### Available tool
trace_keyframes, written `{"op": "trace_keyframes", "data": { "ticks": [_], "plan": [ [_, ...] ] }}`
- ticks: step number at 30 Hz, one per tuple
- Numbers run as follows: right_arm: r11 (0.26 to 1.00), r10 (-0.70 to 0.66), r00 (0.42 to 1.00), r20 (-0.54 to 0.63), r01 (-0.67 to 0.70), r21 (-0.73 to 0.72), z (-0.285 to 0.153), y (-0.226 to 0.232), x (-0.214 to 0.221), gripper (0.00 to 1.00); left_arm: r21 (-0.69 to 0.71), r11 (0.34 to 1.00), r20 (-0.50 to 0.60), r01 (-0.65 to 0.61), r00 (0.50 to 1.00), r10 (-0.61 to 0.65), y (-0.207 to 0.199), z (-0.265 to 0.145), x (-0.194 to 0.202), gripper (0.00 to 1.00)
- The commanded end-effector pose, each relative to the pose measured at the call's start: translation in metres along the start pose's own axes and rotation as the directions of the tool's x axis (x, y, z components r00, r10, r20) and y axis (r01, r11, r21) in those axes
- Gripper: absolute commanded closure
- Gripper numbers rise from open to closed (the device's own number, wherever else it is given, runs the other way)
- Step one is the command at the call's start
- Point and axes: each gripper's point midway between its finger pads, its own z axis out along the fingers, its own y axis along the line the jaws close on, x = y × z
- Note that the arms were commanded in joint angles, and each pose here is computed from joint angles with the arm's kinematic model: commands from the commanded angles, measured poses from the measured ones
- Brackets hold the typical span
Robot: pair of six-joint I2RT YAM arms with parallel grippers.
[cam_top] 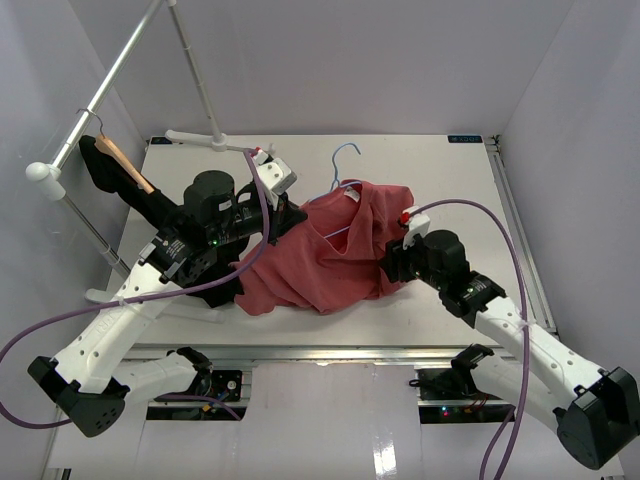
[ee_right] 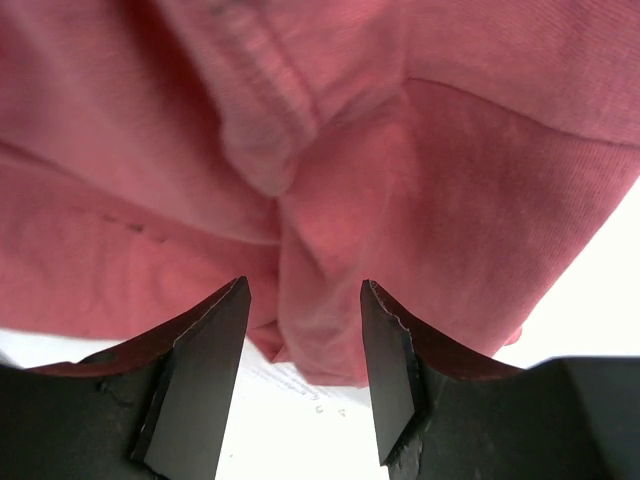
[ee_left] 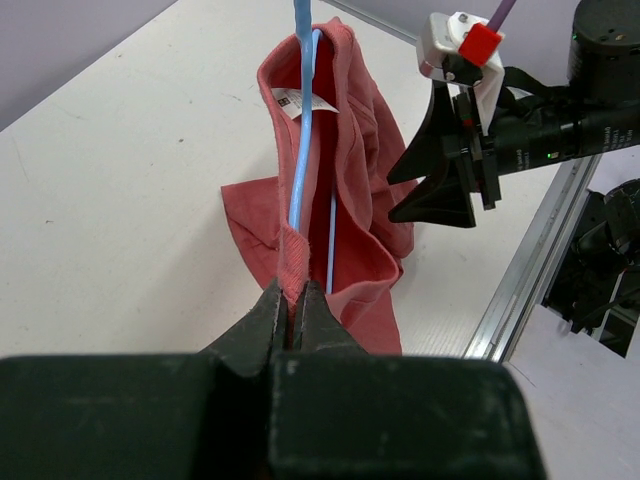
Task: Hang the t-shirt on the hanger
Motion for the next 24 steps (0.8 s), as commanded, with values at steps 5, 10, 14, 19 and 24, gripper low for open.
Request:
{"op": "trace_keyframes", "data": {
  "ticks": [5, 10, 14, 19, 24],
  "plan": [
    [0.996, 0.000, 0.998, 0.059, -0.006, 0.092, 0.018, -0.017, -0.012, 0.86, 0.018, 0.999, 0.134, -0.042, 0.990, 0.040, -0.008, -0.013, -0.037, 1.00],
    [0.959, -0.011, 1.000, -0.007, 0.013, 0.283, -0.023, -0.048, -0.021, 0.92, -0.014, 0.996, 0.096, -0.086, 0.992, 0.087, 0.000, -0.012, -0.019, 1.00],
    [0.922, -0.058, 0.994, 0.091, 0.018, 0.386, -0.062, -0.065, -0.080, 0.92, -0.022, 0.993, 0.058, -0.112, 0.992, 0.113, 0.002, -0.013, -0.005, 1.00],
    [0.901, -0.093, 0.994, 0.059, 0.059, 0.430, -0.067, -0.082, -0.122, 0.92, -0.024, 0.991, 0.065, -0.131, 0.989, 0.132, -0.001, -0.023, -0.008, 1.00],
    [0.889, -0.087, 0.994, 0.062, 0.050, 0.456, -0.068, -0.110, -0.157, 0.92, -0.018, 0.990, 0.029, -0.141, 0.990, 0.142, -0.002, -0.027, 0.001, 1.00]
  ]
}}
